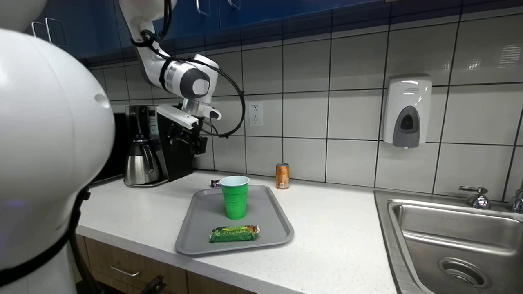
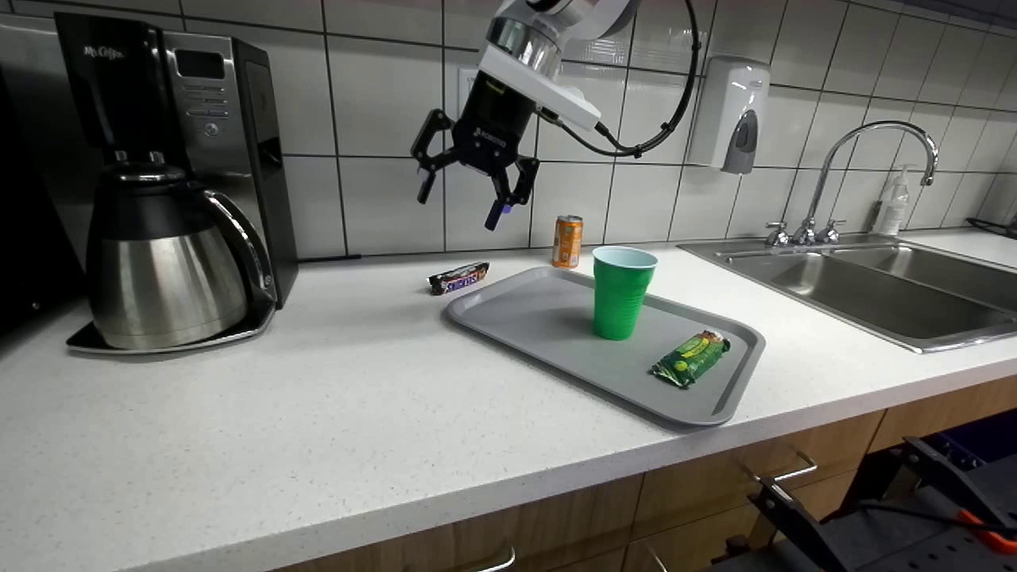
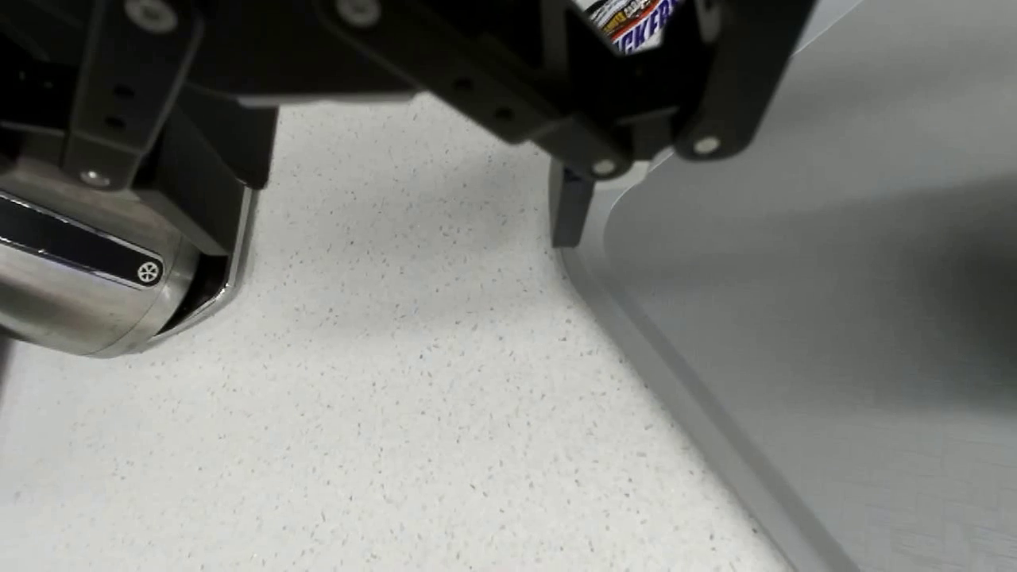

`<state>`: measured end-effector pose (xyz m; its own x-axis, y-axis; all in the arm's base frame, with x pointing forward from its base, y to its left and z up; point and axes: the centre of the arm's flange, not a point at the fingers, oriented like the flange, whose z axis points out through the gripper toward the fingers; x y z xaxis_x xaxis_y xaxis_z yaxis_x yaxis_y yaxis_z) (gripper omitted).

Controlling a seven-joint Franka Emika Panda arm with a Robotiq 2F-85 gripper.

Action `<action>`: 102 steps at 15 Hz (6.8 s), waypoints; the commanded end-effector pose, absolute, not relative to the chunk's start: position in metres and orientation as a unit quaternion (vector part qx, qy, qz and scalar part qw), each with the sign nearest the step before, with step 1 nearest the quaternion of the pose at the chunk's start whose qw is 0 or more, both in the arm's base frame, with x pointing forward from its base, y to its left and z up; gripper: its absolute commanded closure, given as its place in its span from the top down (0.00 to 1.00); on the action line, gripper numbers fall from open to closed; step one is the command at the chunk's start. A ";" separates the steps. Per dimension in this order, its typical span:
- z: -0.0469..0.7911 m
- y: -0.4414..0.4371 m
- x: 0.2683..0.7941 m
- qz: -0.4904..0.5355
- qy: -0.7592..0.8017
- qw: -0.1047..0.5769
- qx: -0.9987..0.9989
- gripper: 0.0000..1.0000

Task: Remove the chocolate bars from the tray

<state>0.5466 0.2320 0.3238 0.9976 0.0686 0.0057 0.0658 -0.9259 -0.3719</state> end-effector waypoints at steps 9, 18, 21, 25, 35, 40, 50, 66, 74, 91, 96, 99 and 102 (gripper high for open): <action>0.340 0.275 0.516 -0.023 -0.106 0.151 -0.983 1.00; 0.345 0.284 0.482 -0.025 -0.147 0.141 -0.979 1.00; 0.349 0.280 0.472 -0.027 -0.150 0.141 -0.978 1.00; 0.352 0.273 0.459 -0.025 -0.154 0.139 -0.978 1.00; 0.358 0.248 0.423 -0.024 -0.152 0.124 -0.980 1.00; 0.358 0.231 0.409 -0.027 -0.139 0.111 -0.984 1.00; 0.353 0.185 0.397 -0.033 -0.082 0.089 -0.992 1.00; 0.345 0.124 0.380 -0.043 0.018 0.024 -0.999 1.00; 0.329 0.089 0.373 -0.051 0.075 -0.018 -0.996 1.00; 0.300 0.065 0.369 -0.091 0.204 -0.110 -0.969 1.00; 0.287 0.070 0.368 -0.103 0.245 -0.138 -0.954 1.00; 0.278 0.069 0.370 -0.107 0.265 -0.149 -0.946 1.00; 0.267 0.068 0.370 -0.105 0.277 -0.158 -0.942 1.00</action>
